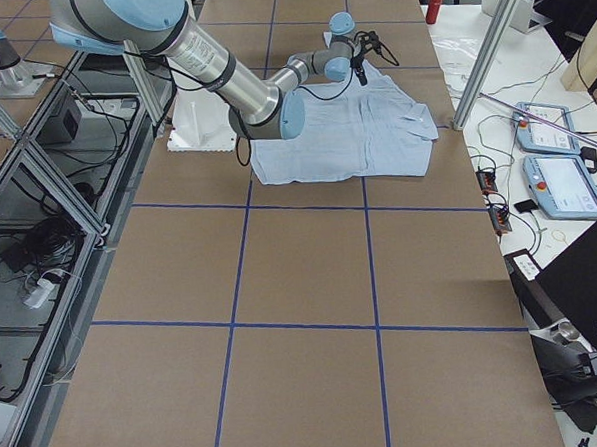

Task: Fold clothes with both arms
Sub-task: 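Carry the grasped sleeve across the shirt toward the collar with the right gripper, then release the sleeve and raise the right gripper away from the shirt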

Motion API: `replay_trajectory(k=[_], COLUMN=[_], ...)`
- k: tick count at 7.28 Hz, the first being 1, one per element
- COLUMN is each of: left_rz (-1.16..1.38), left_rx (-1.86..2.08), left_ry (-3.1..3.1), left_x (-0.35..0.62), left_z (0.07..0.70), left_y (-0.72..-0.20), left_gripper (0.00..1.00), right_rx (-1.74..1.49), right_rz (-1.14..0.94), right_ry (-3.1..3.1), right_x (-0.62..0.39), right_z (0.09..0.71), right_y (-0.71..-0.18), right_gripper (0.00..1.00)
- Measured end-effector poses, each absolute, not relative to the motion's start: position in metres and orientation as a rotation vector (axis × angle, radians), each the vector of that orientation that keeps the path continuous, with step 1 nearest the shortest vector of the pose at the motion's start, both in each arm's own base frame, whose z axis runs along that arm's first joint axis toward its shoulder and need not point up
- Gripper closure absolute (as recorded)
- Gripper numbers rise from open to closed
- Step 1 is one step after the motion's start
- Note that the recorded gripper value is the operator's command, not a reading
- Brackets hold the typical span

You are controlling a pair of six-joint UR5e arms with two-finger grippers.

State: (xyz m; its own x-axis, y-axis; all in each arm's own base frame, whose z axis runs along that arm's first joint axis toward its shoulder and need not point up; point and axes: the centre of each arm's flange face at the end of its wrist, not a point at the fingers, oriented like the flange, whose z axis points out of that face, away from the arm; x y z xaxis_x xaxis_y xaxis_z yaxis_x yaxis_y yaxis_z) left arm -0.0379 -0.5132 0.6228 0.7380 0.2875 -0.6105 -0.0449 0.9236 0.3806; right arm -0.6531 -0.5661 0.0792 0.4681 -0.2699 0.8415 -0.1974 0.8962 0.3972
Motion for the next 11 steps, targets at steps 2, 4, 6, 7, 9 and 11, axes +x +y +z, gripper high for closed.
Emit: replay_trajectory(k=[2,4,6,7,9,11], left_rz=[0.125,0.028,-0.117,-0.181,-0.305,-0.387], left_rx=[0.355,0.359,0.344,0.327,0.301,0.283], left_ry=[0.728,0.742,0.813,0.849,0.877,0.837], left_x=[-0.035,-0.005,0.046,0.064,0.106,0.151], left_z=[0.617,0.609,0.612,0.620,0.635,0.649], left_y=[-0.517,-0.522,-0.507,-0.491,-0.457,-0.441], left_gripper=[0.00,0.00,0.01,0.01,0.04,0.15], right_rx=[0.490,0.470,0.384,0.343,0.278,0.215], right_rz=[-0.016,0.027,0.030,0.009,-0.070,-0.137], right_ry=[-1.041,-0.954,-0.886,-0.860,-0.792,-0.758], right_x=[-0.650,-0.598,-0.517,-0.472,-0.383,-0.334], right_z=[0.090,0.125,0.171,0.190,0.222,0.250], right_y=[-0.574,-0.597,-0.613,-0.617,-0.616,-0.612], right_gripper=[0.00,0.00,0.00,0.00,0.00,0.00])
